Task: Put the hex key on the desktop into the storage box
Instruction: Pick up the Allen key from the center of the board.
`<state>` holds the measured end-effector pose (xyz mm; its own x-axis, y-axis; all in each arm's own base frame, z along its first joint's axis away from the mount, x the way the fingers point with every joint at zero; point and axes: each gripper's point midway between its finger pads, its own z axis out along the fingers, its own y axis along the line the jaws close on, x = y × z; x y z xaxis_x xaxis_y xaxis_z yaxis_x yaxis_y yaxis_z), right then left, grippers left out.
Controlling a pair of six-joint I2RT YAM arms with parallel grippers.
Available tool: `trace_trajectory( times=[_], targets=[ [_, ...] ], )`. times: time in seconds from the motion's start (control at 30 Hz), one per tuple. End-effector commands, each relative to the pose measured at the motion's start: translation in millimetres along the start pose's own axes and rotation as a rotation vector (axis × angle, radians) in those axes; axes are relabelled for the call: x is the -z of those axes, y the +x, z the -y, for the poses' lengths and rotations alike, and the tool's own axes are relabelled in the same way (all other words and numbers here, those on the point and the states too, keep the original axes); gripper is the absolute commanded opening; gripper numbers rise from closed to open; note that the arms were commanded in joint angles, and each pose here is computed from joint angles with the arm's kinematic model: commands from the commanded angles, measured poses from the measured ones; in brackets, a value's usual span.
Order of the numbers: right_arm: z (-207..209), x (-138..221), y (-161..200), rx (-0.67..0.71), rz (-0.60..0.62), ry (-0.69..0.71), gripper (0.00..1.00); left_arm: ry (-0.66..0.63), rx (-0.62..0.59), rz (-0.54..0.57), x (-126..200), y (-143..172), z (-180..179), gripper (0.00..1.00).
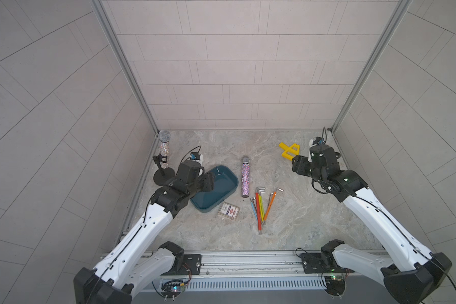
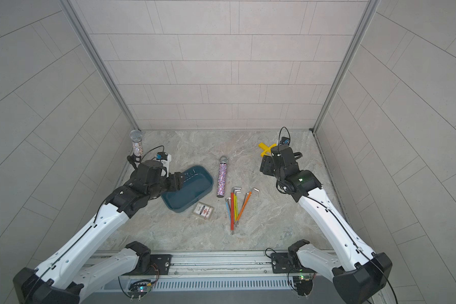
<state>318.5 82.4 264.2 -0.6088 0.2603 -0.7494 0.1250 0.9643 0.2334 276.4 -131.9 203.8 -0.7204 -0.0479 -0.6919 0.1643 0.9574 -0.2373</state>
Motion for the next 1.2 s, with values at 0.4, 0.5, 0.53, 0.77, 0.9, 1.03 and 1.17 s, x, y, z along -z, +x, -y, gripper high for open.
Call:
trace_trajectory(
  times=[0.4,0.5,0.53,0.77,0.9,1.03,1.17],
  targets=[
    [26.2,0.6,26.6,0.106,-0.104,0.142,0.52,0.038,-0.170,-0.174,-17.4,45.1,73.4,0.48],
    [32.8,2.6,28.6,0.091,-0.100,0.170,0.52,0.033,-0.169,-0.192,-22.7,60.7,95.5,0.46],
    [34.1,3.7,28.9,0.085,-0.096,0.172,0.52,0.050,-0.168,-0.201,-24.4,66.1,105.9,0.46],
    [45.3,13.1,32.9,0.056,-0.084,0.200,0.48,0.091,-0.209,-0.263,-42.3,91.9,158.7,0.45],
    [50.1,20.6,32.3,0.044,-0.068,0.210,0.47,0.056,-0.201,-0.302,-59.8,104.3,173.5,0.44],
    [56.0,28.7,28.2,0.028,-0.040,0.232,0.47,0.016,-0.161,-0.372,-78.9,121.7,181.2,0.41],
    [62.8,40.8,20.3,0.001,0.009,0.253,0.47,-0.022,-0.145,-0.435,-94.9,138.4,183.8,0.40]
  ],
)
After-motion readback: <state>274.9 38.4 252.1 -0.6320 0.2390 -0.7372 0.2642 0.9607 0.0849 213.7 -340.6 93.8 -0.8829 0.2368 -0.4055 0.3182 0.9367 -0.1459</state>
